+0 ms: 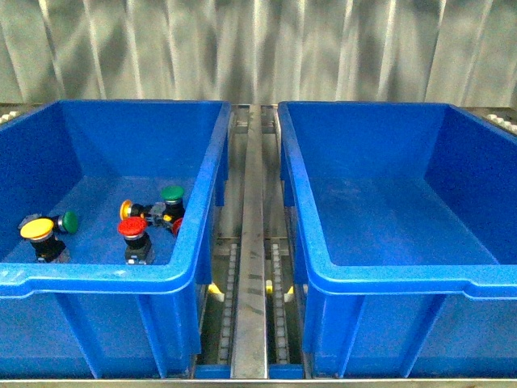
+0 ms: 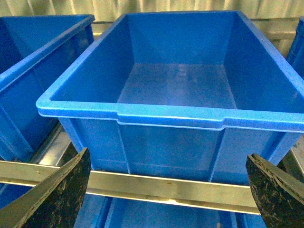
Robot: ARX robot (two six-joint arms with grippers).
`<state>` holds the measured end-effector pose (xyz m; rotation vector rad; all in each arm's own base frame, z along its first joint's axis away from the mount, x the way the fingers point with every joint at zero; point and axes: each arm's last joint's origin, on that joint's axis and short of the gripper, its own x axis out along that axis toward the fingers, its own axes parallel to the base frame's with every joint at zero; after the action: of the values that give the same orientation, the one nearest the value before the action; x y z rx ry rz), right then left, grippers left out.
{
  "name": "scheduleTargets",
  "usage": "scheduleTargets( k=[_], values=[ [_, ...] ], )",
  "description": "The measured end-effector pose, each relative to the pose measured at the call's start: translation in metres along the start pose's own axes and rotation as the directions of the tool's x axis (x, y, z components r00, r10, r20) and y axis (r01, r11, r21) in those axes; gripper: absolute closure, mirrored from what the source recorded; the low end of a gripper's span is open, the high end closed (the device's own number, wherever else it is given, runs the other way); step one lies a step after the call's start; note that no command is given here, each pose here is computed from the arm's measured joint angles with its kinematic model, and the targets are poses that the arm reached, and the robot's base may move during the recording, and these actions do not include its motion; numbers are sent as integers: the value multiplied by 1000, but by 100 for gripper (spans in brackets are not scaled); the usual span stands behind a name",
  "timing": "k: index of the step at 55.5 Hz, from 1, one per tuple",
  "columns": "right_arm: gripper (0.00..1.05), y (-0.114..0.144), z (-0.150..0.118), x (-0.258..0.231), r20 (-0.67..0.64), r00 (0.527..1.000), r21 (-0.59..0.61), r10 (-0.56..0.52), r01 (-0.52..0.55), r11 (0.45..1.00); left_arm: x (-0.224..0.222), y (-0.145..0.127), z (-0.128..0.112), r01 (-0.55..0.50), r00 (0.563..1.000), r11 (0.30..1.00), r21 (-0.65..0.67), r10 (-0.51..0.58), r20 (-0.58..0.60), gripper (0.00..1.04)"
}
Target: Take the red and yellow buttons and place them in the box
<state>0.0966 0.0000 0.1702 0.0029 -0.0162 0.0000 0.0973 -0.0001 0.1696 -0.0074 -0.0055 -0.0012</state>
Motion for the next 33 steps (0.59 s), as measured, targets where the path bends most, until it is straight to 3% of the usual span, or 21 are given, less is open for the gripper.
scheduleTargets(
  k=[33],
  values=[
    [7,0,0,0,0,1000,0,0,0,1000,0,0,0,0,1000,1000,0,0,0,8]
  ],
)
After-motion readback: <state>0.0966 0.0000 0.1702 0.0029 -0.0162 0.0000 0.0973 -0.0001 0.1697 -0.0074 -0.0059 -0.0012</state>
